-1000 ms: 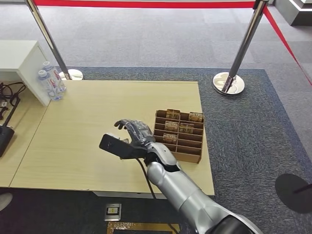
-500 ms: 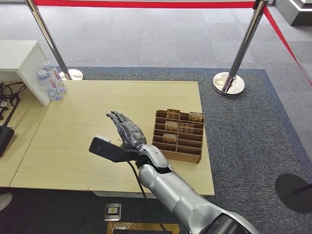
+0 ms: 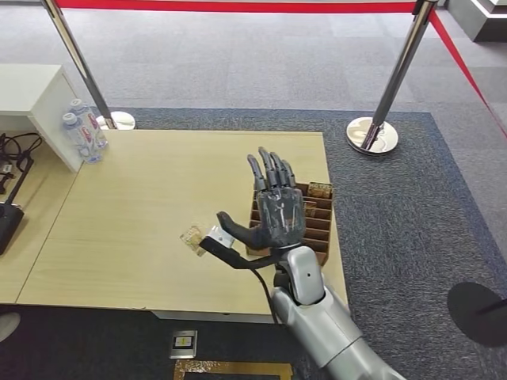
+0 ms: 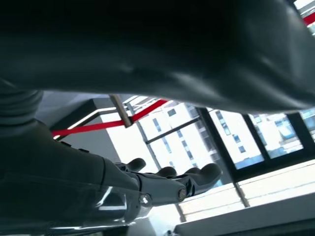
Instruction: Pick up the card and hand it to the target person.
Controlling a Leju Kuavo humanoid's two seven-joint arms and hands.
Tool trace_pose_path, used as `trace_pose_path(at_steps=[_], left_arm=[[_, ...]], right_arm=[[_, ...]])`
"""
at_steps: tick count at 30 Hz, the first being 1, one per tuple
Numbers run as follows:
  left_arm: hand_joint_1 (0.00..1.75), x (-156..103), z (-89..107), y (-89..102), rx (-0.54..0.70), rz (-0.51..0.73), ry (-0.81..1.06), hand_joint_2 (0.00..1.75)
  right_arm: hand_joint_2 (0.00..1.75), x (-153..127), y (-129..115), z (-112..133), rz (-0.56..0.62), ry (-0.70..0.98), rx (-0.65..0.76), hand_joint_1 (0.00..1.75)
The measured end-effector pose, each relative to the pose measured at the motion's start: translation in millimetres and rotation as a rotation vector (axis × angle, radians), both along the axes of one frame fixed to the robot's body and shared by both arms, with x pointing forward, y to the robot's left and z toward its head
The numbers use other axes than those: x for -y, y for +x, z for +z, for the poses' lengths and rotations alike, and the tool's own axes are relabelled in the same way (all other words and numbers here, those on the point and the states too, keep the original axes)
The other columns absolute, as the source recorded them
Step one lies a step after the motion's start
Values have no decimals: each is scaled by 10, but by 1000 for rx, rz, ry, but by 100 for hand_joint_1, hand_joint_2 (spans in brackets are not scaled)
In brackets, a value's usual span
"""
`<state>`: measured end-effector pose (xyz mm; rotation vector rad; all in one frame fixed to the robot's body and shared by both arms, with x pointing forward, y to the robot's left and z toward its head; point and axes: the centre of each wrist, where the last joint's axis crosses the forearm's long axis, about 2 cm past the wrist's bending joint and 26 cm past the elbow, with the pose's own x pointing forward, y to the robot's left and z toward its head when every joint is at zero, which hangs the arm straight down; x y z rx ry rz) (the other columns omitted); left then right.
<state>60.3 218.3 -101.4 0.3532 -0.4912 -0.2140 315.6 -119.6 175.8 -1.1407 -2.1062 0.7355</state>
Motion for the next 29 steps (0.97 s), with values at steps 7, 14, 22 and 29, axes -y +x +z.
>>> trace_pose_path(at_steps=[7, 14, 22, 29], left_arm=[[0, -12, -9, -49, -3, 33, -9, 0], [0, -7, -10, -50, -16, 45, -20, 0], [0, 27, -4, -25, -22, 48, -51, 0], [0, 45, -1, -13, -22, 35, -71, 0]], right_arm=[[0, 1164, -441, 28, -286, 65, 140, 0], [0, 2127, -989, -107, -523, 152, 209, 0], [0, 2881, -1486, -698, -910, 431, -31, 0], [0, 3291, -2175, -2094, -1285, 597, -749, 0]])
